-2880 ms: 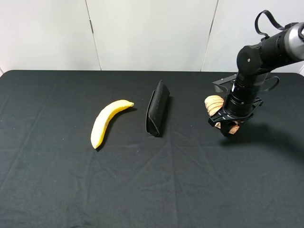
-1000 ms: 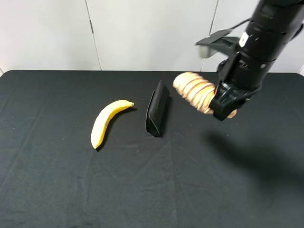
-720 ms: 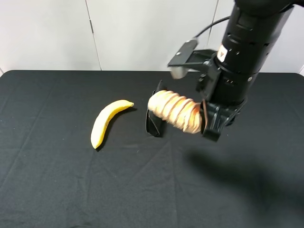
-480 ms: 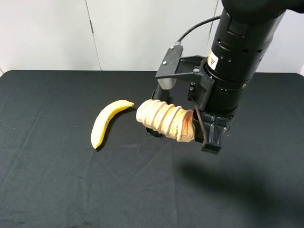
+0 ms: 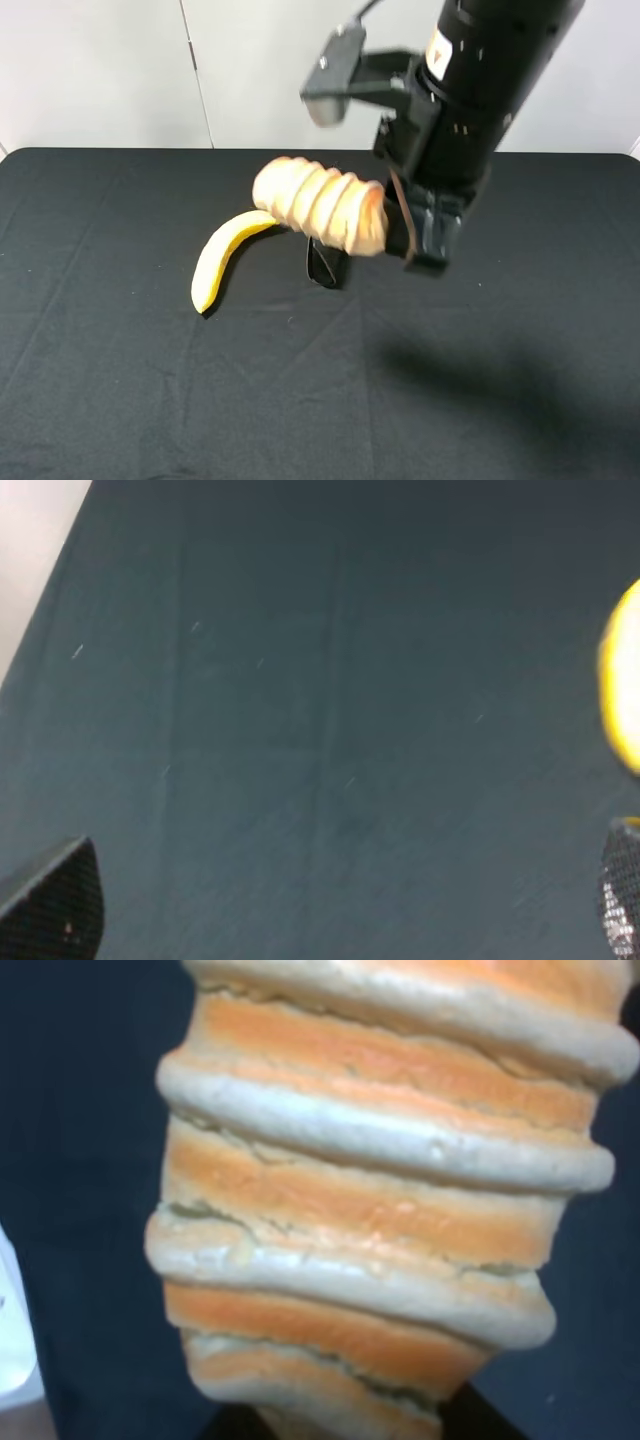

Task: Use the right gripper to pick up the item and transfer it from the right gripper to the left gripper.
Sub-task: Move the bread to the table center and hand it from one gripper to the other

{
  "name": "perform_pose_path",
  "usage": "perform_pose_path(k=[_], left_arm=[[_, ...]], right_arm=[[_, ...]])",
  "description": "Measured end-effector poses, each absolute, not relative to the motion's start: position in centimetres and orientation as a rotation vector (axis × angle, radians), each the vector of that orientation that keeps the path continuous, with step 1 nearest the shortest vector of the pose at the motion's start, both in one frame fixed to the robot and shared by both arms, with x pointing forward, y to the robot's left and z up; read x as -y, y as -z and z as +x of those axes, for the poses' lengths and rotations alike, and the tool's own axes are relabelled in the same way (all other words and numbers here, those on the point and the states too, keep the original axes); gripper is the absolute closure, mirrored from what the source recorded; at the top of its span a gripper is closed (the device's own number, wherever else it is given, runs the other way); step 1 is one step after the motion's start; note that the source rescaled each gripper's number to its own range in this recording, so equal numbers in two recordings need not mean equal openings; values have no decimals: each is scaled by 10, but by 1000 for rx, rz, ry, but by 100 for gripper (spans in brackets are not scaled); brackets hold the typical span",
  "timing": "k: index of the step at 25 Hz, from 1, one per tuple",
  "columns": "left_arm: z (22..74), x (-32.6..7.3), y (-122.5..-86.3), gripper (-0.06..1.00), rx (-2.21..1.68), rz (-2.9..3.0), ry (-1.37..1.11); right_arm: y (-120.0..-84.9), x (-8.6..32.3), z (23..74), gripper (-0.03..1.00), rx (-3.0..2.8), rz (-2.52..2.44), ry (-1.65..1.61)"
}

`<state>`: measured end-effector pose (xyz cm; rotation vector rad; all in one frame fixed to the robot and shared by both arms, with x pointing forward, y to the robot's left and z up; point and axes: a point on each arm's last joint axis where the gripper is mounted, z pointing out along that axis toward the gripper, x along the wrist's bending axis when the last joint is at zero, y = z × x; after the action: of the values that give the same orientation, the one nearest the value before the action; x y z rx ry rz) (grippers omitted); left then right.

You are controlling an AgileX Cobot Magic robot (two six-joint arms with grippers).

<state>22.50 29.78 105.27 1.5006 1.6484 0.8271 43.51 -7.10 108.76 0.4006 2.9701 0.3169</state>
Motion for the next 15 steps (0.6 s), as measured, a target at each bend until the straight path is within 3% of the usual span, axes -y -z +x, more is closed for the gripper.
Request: perform_pose_path(k=[5, 15], left_arm=[[241, -284, -1067, -4, -1641, 1511, -601], [322, -247, -1085, -4, -1537, 1508, 20]], right_arm=[[-1093, 70, 436, 94, -2957, 399, -341], [-1093, 70, 436, 95, -2959, 400, -342]])
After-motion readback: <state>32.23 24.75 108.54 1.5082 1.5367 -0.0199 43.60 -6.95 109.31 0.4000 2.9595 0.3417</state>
